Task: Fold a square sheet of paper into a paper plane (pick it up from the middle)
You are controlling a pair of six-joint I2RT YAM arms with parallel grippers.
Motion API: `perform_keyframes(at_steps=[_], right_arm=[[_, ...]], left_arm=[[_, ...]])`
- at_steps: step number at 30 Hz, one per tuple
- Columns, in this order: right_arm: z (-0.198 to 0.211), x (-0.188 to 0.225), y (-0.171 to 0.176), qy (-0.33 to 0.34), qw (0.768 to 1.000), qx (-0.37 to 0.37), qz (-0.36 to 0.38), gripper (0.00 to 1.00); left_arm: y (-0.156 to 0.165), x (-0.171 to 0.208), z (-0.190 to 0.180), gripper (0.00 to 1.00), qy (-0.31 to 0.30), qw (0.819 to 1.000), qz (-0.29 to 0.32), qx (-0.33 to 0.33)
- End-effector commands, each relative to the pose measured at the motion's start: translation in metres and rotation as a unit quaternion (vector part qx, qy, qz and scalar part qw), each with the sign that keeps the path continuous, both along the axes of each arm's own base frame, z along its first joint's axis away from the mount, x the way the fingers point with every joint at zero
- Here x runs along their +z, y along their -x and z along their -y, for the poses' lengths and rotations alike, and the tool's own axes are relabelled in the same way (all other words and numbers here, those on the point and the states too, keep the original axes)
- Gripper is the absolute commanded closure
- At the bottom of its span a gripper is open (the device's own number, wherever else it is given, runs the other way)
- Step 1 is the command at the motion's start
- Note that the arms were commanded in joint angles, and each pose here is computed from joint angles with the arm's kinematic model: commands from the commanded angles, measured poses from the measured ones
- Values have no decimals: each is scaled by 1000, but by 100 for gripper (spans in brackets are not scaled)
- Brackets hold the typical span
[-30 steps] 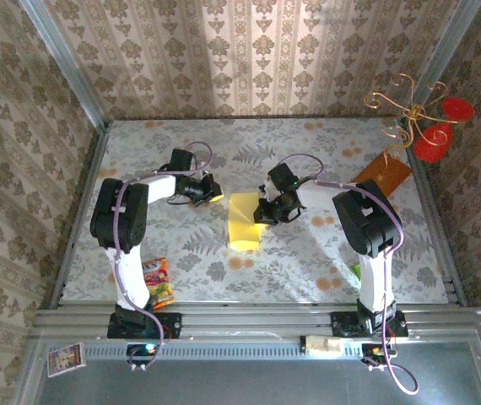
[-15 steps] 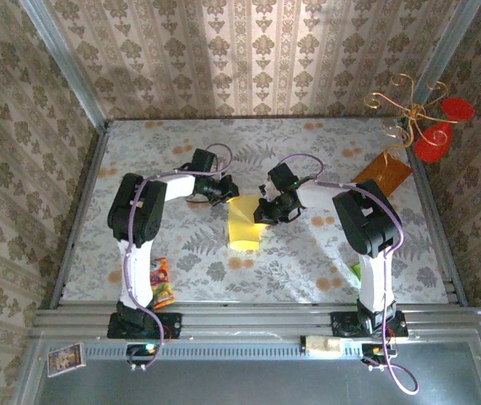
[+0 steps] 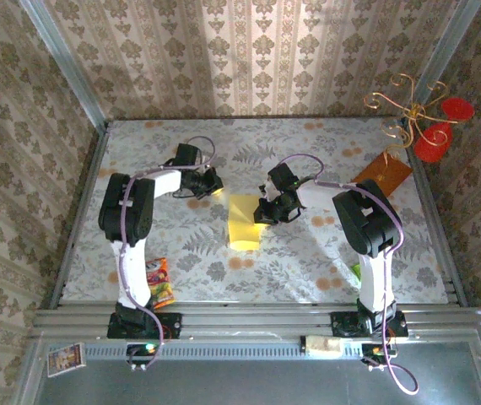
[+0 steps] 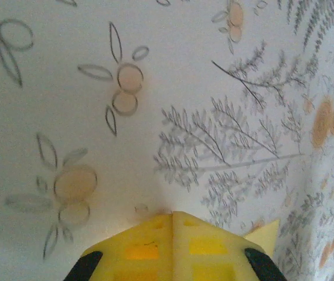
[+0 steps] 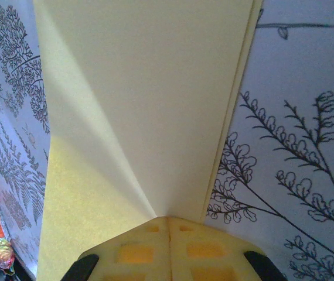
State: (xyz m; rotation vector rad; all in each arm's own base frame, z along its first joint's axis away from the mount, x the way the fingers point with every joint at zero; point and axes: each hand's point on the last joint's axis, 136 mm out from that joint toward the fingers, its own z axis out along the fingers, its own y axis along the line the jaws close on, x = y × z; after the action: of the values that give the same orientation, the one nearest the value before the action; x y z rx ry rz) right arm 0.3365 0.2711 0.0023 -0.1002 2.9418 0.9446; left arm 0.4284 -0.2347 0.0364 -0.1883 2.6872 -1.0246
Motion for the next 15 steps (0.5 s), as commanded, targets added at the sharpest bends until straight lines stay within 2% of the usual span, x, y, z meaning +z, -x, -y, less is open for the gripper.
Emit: perform_keyframes(at_steps=[1, 5, 9, 15], right_arm=[[81, -100, 69, 208, 969, -26, -128, 93], [81, -102, 70, 206, 970, -27, -130, 93], [81, -104, 72, 206, 970, -18, -128, 93], [84, -103, 71, 214, 969, -11, -124, 93]], left_arm=[[33, 46, 26, 100, 11, 998, 47, -32], [92, 41, 51, 100, 27, 998, 22, -43], [132, 27, 63, 100, 11, 998, 0, -63], [140, -1, 61, 100, -14, 998, -28, -54]])
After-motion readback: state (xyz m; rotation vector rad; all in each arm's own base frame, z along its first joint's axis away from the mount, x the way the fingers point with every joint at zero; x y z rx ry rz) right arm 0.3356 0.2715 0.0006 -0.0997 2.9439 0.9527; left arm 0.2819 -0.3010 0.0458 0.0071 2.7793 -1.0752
